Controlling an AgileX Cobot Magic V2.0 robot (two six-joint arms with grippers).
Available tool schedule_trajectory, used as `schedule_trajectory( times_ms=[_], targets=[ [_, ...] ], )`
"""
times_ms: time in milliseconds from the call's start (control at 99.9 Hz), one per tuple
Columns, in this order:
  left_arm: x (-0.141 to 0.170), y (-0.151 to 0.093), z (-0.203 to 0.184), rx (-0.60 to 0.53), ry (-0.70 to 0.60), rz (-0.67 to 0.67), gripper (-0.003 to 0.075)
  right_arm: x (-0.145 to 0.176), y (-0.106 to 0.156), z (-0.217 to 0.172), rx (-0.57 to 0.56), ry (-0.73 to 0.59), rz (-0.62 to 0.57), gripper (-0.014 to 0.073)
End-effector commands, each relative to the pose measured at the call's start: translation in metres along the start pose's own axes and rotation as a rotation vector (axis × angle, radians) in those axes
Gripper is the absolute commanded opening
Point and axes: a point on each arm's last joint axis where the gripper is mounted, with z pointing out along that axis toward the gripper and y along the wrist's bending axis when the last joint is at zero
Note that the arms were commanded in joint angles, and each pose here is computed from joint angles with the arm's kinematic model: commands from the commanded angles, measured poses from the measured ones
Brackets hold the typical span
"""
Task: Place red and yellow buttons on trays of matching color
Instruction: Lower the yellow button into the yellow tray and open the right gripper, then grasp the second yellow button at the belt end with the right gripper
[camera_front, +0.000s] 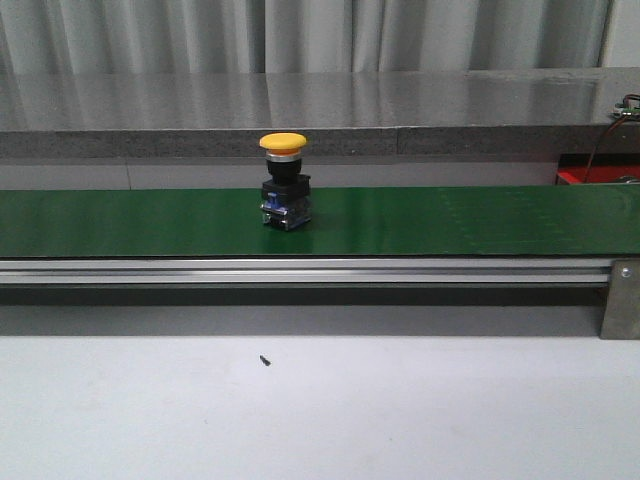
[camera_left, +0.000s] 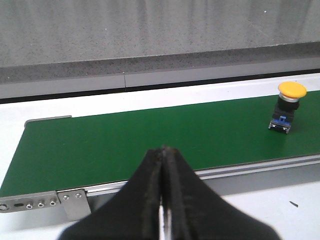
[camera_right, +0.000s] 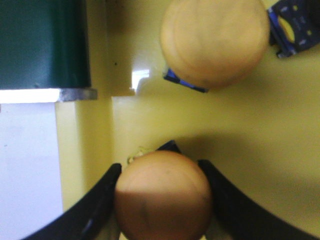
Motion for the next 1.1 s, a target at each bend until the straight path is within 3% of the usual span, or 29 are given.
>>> schedule_trajectory(
  times_ms=[0,160,510,861,1091],
  targets=[
    [-0.015,0.000,-0.002,0.001,-0.095,-0.008,-0.0020,-0.007,-0.001,-0.008,-0.005,-0.037,0.014,0.0321],
    [-0.015,0.000,-0.002,0.001,-0.095,-0.008,-0.0020,-0.008,0.001,-0.016,-0.002,-0.063,0.021,0.0479],
    [-0.015,0.000,-0.002,0.001,-0.095,-0.008,-0.0020,-0.028,0.015,-0.087,-0.058,-0.141,-0.025,0.0482],
    [-0.015,0.000,-0.002,0.001,-0.095,-0.008,-0.0020,-0.056,0.083,-0.124,-0.182,-0.246,-0.285,0.0482],
    [-0.015,0.000,-0.002,0.001,-0.095,-0.008,-0.0020,-0.073,0.130,-0.122,-0.258,-0.266,-0.427,0.0482]
  ],
)
